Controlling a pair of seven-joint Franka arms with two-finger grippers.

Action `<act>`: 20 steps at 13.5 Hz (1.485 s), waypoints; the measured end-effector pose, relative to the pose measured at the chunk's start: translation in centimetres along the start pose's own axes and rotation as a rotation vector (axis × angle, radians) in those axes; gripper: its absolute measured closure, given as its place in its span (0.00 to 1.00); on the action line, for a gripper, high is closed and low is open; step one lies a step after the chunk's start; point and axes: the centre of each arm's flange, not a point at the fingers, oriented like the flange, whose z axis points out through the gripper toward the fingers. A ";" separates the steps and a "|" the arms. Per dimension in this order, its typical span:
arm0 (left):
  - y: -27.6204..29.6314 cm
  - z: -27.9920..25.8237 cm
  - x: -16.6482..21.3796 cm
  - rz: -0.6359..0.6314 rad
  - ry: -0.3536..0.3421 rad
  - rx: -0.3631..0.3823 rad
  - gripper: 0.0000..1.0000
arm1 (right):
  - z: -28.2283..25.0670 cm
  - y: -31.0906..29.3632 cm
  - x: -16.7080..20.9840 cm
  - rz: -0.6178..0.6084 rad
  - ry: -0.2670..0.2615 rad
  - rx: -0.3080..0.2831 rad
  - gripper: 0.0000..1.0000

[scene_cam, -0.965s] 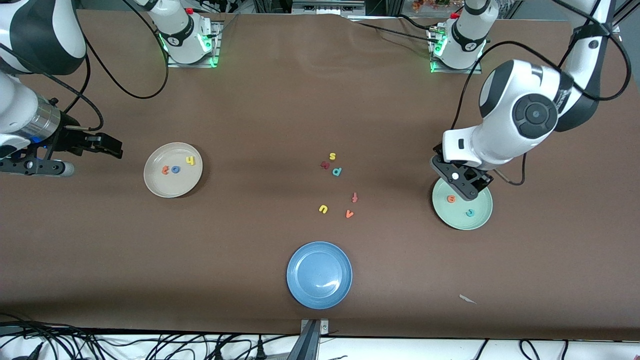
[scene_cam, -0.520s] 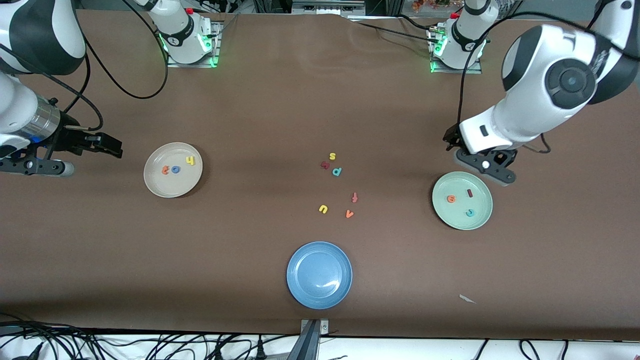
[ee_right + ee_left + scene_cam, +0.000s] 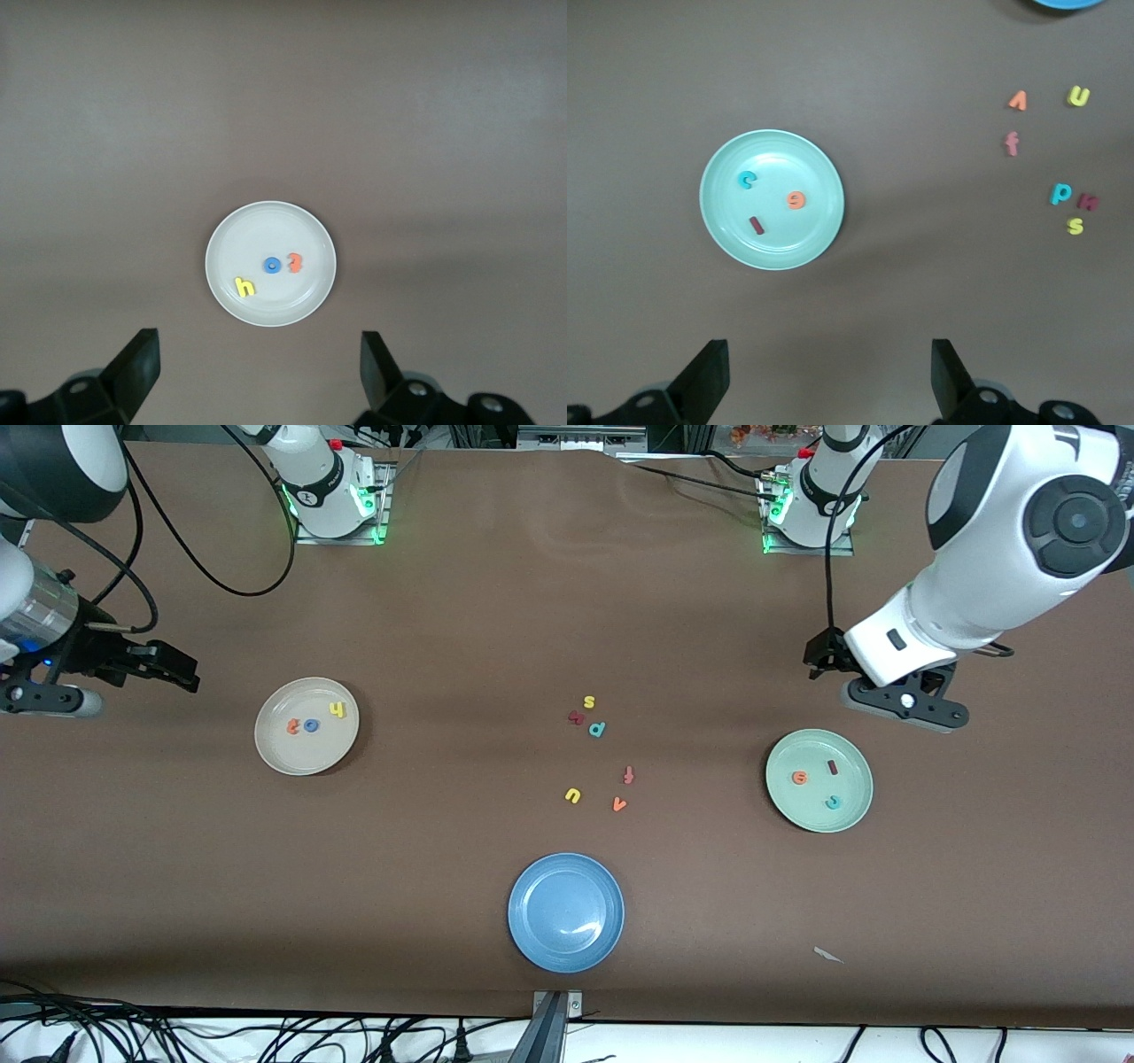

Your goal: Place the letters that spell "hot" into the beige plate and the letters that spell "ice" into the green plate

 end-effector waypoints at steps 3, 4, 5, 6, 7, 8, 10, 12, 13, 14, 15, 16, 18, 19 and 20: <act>-2.5 -0.8 -0.1 -0.043 0.016 0.000 0.00 | 0.4 -0.3 0.0 -0.002 -0.011 0.013 0.00; -2.4 -1.4 -0.3 -0.042 0.027 0.003 0.00 | 0.6 -0.4 0.1 -0.001 -0.017 0.017 0.00; -2.3 -2.1 -0.5 -0.049 0.040 0.013 0.00 | 0.9 -0.4 0.2 -0.001 -0.022 0.019 0.00; -2.3 -2.9 -0.9 -0.070 0.053 0.026 0.00 | 1.1 -0.5 0.2 -0.002 -0.027 0.020 0.00; -1.9 -3.4 -1.2 -0.088 0.061 0.029 0.00 | 1.2 -0.5 0.2 -0.003 -0.031 0.020 0.00; -1.4 -3.7 -1.3 -0.099 0.065 0.032 0.00 | 1.3 -0.6 0.2 -0.004 -0.034 0.020 0.00; -0.7 -3.7 -1.3 -0.126 0.068 0.038 0.00 | 1.3 -0.9 0.2 -0.008 -0.037 0.020 0.00; -0.8 -3.7 -1.4 -0.155 0.069 0.039 0.00 | 1.3 -0.9 0.2 -0.010 -0.038 0.020 0.00; -1.5 -3.8 -1.4 -0.169 0.069 0.039 0.00 | 1.3 -0.9 0.2 -0.010 -0.038 0.020 0.00; -2.3 -3.8 -1.4 -0.185 0.070 0.040 0.00 | 1.3 -0.9 0.2 -0.010 -0.038 0.020 0.00; -3.1 -4.1 -1.6 -0.198 0.074 0.040 0.00 | 1.3 -0.9 0.2 -0.010 -0.038 0.020 0.00; -3.4 -4.5 -1.8 -0.204 0.082 0.041 0.00 | 1.3 -0.9 0.2 -0.010 -0.038 0.020 0.00; -4.1 -5.8 -2.5 -0.205 0.105 0.043 0.00 | 1.3 -0.9 0.2 -0.010 -0.038 0.020 0.00; -4.5 -6.5 -3.0 -0.206 0.117 0.044 0.00 | 1.3 -0.9 0.2 -0.010 -0.038 0.020 0.00; -4.9 -7.1 -3.4 -0.212 0.128 0.044 0.00 | 1.3 -0.9 0.2 -0.010 -0.037 0.020 0.00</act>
